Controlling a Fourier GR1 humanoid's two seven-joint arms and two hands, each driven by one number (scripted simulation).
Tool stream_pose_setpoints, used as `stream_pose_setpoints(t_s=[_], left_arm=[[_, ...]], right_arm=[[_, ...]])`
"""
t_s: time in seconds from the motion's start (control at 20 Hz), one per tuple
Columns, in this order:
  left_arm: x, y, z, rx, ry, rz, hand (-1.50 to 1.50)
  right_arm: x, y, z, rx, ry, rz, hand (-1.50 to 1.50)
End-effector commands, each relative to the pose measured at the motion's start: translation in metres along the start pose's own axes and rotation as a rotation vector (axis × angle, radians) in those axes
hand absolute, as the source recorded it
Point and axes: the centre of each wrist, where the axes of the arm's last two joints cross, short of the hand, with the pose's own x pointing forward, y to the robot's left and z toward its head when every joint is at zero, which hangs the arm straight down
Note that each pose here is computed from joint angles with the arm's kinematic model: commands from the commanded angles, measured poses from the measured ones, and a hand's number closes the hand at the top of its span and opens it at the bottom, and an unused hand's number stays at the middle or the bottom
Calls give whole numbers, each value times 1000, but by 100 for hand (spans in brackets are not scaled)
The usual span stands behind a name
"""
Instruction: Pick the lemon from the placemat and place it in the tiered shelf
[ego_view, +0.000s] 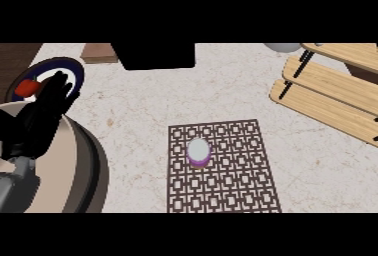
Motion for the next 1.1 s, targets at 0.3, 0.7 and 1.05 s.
stream_pose_setpoints(t_s=[0.3, 0.7, 1.05], left_arm=[[-77, -1, 21, 33, 330, 18, 0], [-75, -2, 17, 11, 327, 15, 0], [-74, -14, 15, -14, 327, 15, 0]], right_arm=[[-16, -31, -48, 68, 88, 113, 150], [-41, -39, -72, 71, 106, 130, 150], [-53, -23, -82, 59, 91, 160, 150]])
